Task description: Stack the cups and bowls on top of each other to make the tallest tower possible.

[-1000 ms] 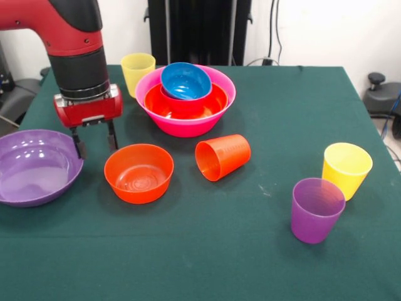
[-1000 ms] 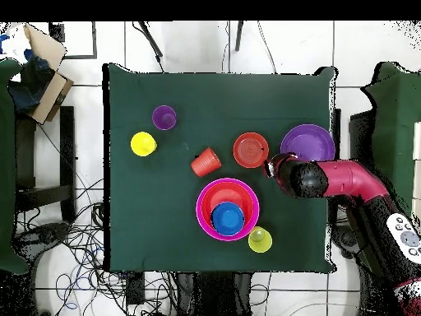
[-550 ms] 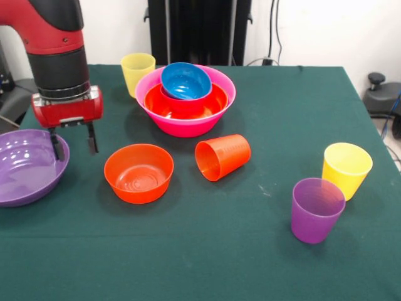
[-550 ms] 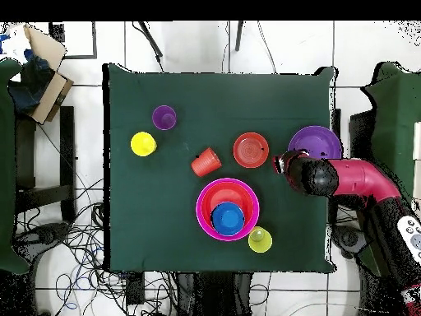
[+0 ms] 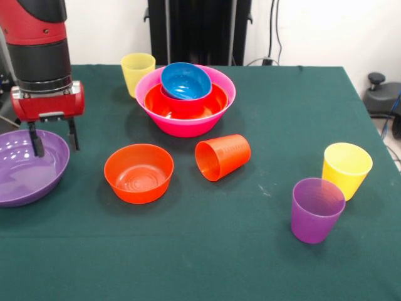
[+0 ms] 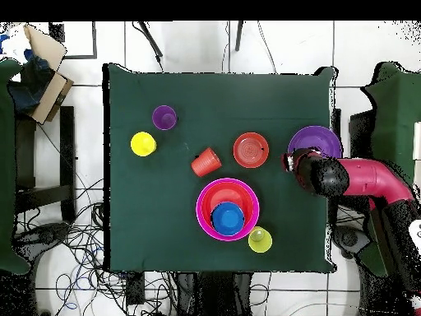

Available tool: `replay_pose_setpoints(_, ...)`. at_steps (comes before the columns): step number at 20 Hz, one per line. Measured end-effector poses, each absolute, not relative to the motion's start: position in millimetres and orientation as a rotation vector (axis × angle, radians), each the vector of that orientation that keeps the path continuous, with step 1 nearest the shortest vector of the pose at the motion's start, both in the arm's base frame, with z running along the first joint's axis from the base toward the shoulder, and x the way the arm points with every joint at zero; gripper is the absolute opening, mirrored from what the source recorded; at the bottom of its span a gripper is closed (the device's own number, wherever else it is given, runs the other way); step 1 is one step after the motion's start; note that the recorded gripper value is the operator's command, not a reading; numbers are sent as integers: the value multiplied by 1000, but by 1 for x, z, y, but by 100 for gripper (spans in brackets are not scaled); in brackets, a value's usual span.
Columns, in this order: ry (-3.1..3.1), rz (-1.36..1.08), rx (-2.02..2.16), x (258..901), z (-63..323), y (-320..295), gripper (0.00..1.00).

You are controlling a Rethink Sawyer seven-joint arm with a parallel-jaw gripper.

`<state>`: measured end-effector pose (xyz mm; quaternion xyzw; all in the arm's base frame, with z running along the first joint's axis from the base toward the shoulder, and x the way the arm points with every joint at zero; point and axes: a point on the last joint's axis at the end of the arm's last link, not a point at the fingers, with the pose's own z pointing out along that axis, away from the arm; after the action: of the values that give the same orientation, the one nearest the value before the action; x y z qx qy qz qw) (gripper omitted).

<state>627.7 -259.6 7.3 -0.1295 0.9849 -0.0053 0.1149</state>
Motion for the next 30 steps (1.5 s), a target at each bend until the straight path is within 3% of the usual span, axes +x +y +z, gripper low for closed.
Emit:
replay_pose_setpoints(6,2882,-25,-375,630,9,-263,100)
replay_pose_setpoints(21,2894,76,-265,639,-47,-263,100)
replay_pose_setpoints(30,2898,98,-252,637,-58,-260,100)
